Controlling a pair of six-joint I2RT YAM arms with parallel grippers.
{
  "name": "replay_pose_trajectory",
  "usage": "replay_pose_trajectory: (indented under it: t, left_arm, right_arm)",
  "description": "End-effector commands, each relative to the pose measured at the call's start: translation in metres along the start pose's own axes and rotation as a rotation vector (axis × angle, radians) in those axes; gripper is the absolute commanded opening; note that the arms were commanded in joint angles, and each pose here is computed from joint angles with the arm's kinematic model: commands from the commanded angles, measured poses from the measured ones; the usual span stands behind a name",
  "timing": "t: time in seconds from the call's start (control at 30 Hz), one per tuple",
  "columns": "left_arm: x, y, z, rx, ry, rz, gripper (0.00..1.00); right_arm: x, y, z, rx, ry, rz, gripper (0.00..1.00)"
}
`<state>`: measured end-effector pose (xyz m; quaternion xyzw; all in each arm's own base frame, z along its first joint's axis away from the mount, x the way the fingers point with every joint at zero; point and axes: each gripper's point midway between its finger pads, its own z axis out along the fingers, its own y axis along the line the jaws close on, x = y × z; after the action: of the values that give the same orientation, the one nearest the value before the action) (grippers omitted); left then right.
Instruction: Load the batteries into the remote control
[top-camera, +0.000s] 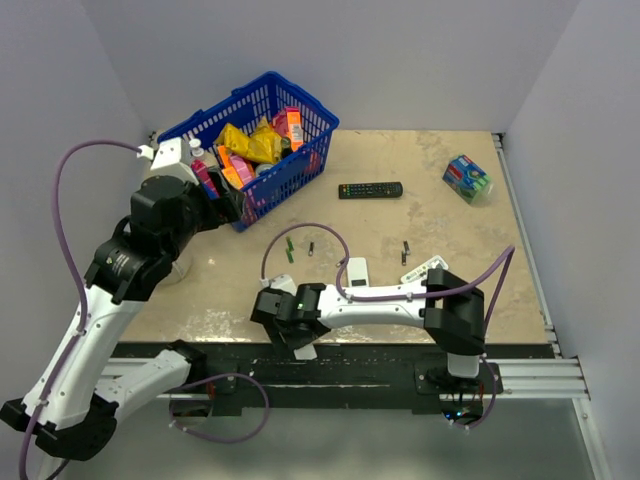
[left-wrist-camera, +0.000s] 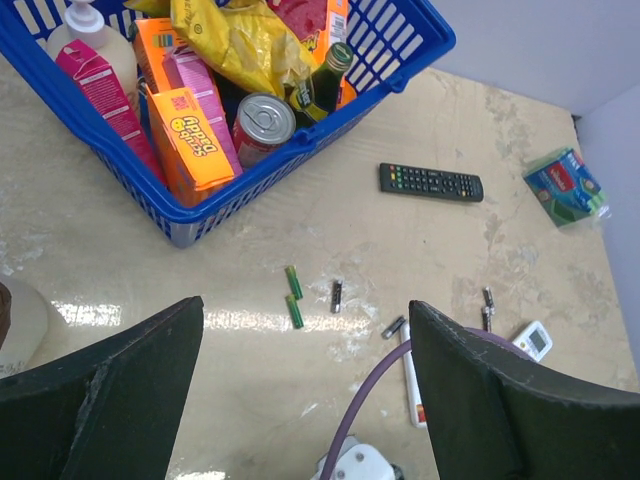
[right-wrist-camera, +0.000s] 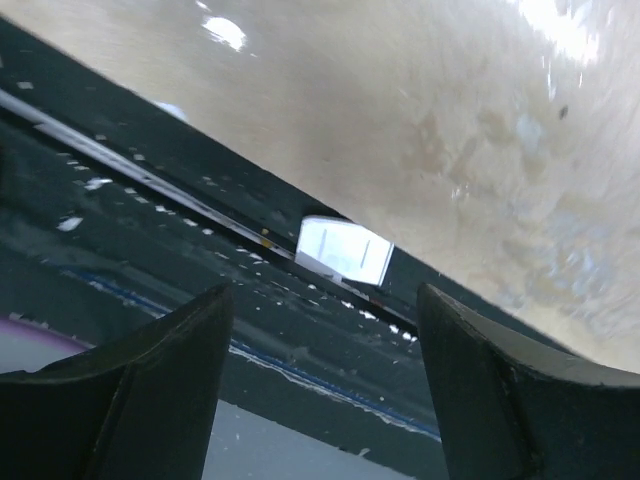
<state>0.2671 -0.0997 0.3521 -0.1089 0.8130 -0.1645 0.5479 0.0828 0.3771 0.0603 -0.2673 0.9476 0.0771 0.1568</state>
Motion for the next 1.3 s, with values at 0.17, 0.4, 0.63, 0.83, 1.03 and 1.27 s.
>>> replay_pose_trajectory:
  t: [0.17, 0.4, 0.63, 0.83, 1.03, 1.27]
  left_arm:
    - [0.0, -0.017, -0.008, 0.047, -0.05, 0.103, 0.88]
    - [0.001, -0.028, -0.013, 0.075, -0.061, 0.141, 0.88]
    - [0.002, -0.035, -0.017, 0.091, -0.069, 0.172, 0.89]
    - [0.003, -0.039, -0.015, 0.099, -0.071, 0.188, 0.89]
    - [0.006, -0.04, -0.013, 0.098, -0.067, 0.196, 0.89]
    - [0.011, -0.041, -0.009, 0.099, -0.055, 0.195, 0.89]
  right_arm:
    - [0.008, -0.002, 0.012, 0.043, -0.008, 0.292, 0.7]
    - [0.016, 0.0, 0.033, 0.066, 0.016, 0.343, 0.7]
    - [0.027, -0.015, 0.051, 0.145, 0.019, 0.374, 0.7]
    - [0.034, -0.02, 0.06, 0.164, 0.031, 0.351, 0.69]
    - [0.046, -0.013, 0.078, 0.135, 0.083, 0.32, 0.67]
    - [0.043, -0.013, 0.079, 0.148, 0.072, 0.285, 0.48]
